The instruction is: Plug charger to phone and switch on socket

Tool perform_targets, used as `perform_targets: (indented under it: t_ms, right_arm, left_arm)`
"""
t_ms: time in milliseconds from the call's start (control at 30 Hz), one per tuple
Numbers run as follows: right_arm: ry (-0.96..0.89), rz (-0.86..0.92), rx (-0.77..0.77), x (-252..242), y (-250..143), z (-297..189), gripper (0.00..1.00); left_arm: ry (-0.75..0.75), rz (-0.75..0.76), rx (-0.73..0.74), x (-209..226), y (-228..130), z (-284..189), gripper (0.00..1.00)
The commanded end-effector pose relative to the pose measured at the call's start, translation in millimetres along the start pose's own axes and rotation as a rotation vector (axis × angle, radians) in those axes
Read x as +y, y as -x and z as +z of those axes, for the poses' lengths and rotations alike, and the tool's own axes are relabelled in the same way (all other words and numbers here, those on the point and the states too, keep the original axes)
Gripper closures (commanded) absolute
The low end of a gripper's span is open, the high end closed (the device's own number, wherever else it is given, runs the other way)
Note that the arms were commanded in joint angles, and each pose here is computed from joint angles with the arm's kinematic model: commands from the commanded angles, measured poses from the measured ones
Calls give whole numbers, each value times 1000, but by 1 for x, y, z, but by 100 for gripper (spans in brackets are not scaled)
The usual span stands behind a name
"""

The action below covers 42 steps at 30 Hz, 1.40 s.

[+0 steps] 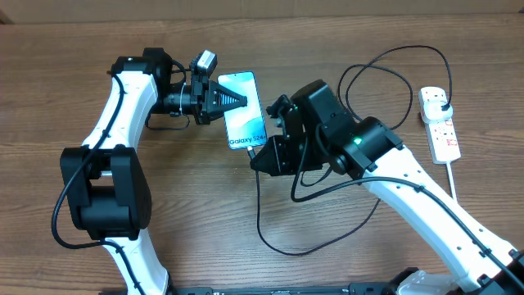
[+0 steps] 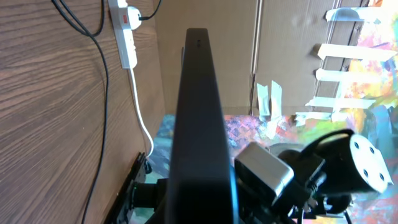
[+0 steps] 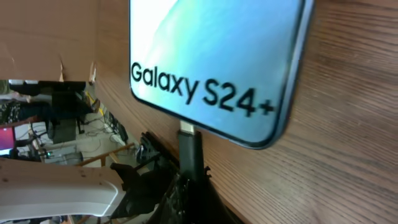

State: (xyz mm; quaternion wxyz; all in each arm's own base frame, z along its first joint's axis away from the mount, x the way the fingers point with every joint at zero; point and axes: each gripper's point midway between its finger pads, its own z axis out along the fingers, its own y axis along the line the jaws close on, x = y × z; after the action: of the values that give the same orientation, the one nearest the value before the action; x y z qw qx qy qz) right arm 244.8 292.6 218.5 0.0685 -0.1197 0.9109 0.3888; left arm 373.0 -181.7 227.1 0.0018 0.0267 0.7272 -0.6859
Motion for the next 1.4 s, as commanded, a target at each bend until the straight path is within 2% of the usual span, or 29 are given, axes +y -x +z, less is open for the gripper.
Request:
perform_targets:
  t_ms: [0, 1367]
  right_arm:
    - [-19, 12, -28, -10, 8, -5, 96]
    - [-6, 1, -55, -3, 17, 5, 96]
  left_arm:
    - [-53, 31, 3, -22, -3, 4, 96]
    - [-54, 21, 4, -23, -3, 4, 96]
